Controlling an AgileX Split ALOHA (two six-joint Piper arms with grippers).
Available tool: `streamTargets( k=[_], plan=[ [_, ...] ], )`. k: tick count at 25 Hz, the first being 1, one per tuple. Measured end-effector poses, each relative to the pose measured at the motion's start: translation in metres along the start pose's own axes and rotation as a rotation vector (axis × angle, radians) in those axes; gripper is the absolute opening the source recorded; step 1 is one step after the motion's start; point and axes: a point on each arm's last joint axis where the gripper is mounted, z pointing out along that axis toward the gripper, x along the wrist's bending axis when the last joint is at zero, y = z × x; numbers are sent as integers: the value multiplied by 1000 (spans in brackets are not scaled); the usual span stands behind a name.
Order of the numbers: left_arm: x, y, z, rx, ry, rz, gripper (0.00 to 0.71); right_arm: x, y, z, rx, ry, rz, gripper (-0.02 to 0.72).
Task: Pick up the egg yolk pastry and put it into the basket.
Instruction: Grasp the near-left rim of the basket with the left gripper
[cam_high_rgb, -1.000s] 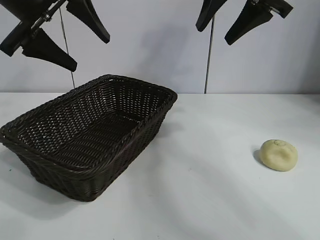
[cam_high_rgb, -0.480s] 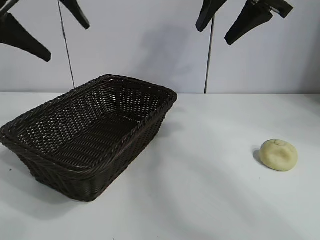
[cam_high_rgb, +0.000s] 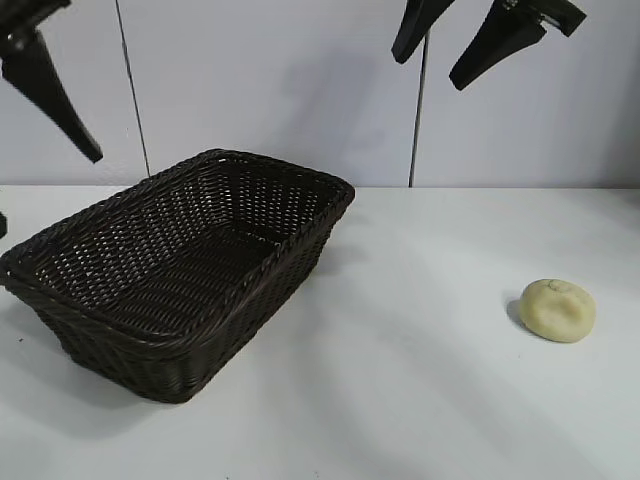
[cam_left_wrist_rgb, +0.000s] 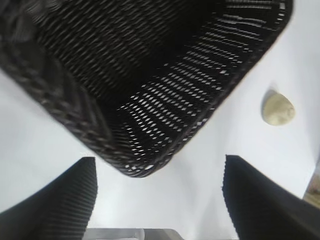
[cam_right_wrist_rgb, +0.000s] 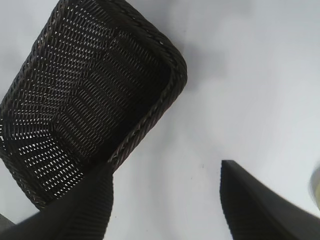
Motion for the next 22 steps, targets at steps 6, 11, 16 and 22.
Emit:
streamTargets(
  k=[6, 11, 16, 22],
  plan=[
    [10, -4, 9, -6, 16, -61, 514, 0, 0, 0, 0, 0, 0, 454],
    [-6, -19, 16, -29, -29, -63, 514, 0, 0, 0, 0, 0, 0, 454],
    [-12, -28, 20, -83, -8, -78, 512, 0, -1, 0, 7, 0, 0, 454],
    [-7, -23, 20, -143, 40, -147, 511, 0, -1, 0, 8, 0, 0, 454]
  ],
)
